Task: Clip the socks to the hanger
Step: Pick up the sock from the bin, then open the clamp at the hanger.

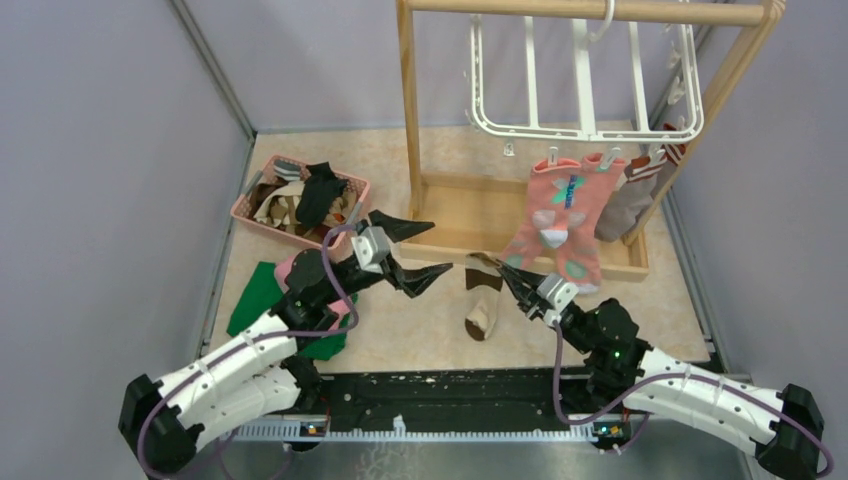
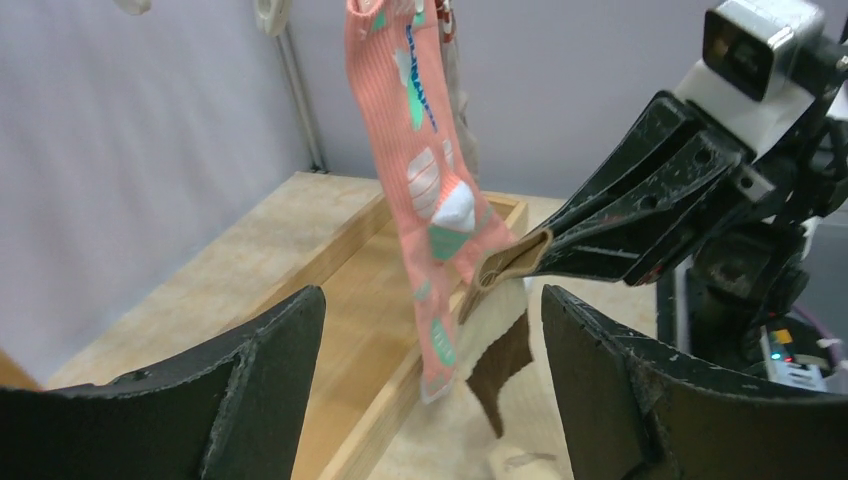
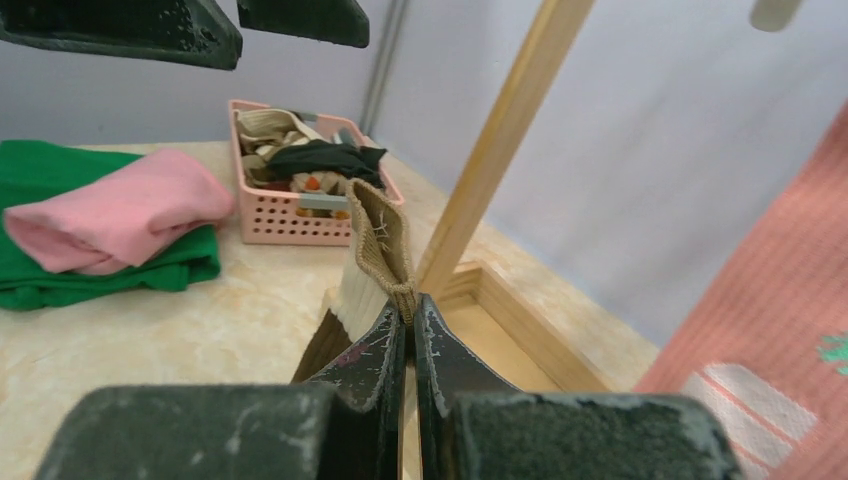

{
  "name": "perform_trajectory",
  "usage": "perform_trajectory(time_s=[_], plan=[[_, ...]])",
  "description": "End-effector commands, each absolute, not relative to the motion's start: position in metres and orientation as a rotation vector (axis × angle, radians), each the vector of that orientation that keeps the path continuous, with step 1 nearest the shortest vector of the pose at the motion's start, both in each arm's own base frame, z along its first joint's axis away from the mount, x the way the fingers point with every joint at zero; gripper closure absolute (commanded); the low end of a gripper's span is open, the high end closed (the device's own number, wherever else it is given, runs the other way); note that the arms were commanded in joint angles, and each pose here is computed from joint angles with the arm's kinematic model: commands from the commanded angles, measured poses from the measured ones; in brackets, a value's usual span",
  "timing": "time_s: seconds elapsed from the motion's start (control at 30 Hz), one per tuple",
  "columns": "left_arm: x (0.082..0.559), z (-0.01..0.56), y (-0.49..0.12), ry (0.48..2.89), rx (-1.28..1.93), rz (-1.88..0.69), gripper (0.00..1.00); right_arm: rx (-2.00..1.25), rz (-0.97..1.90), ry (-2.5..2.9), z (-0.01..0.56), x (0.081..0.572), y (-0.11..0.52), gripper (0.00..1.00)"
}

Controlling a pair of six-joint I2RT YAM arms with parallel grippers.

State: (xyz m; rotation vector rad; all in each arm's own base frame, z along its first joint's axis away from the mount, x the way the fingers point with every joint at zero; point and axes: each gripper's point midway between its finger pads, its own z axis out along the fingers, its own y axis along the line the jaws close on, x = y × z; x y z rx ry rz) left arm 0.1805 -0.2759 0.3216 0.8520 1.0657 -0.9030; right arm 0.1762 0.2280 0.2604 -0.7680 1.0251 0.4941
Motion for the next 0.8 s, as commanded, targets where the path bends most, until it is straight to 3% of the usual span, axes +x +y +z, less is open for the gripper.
perform_trajectory(time_s=[0.0, 0.27, 0.47, 0.6, 0.77], plan=[[0.178, 0.362, -0.294, 1.037, 0.823, -1.080, 0.15, -0.590, 0.423, 1.037, 0.284, 0.193, 0.203, 1.00], [0.210, 0.395, -0.303, 0.841, 0.889, -1.192, 0.12, -0.549, 0.407, 1.021, 0.292, 0.193, 0.194, 1.00], [0.230, 0.407, -0.319, 0.663, 0.923, -1.177, 0.01, -0.524, 0.403, 1.013, 0.295, 0.192, 0.187, 1.00], [0.236, 0.415, -0.329, 0.565, 0.943, -1.182, 0.01, -0.514, 0.403, 1.012, 0.294, 0.192, 0.184, 1.00], [0.252, 0.425, -0.341, 0.511, 0.914, -1.177, 0.10, -0.514, 0.405, 1.010, 0.293, 0.191, 0.183, 1.00]])
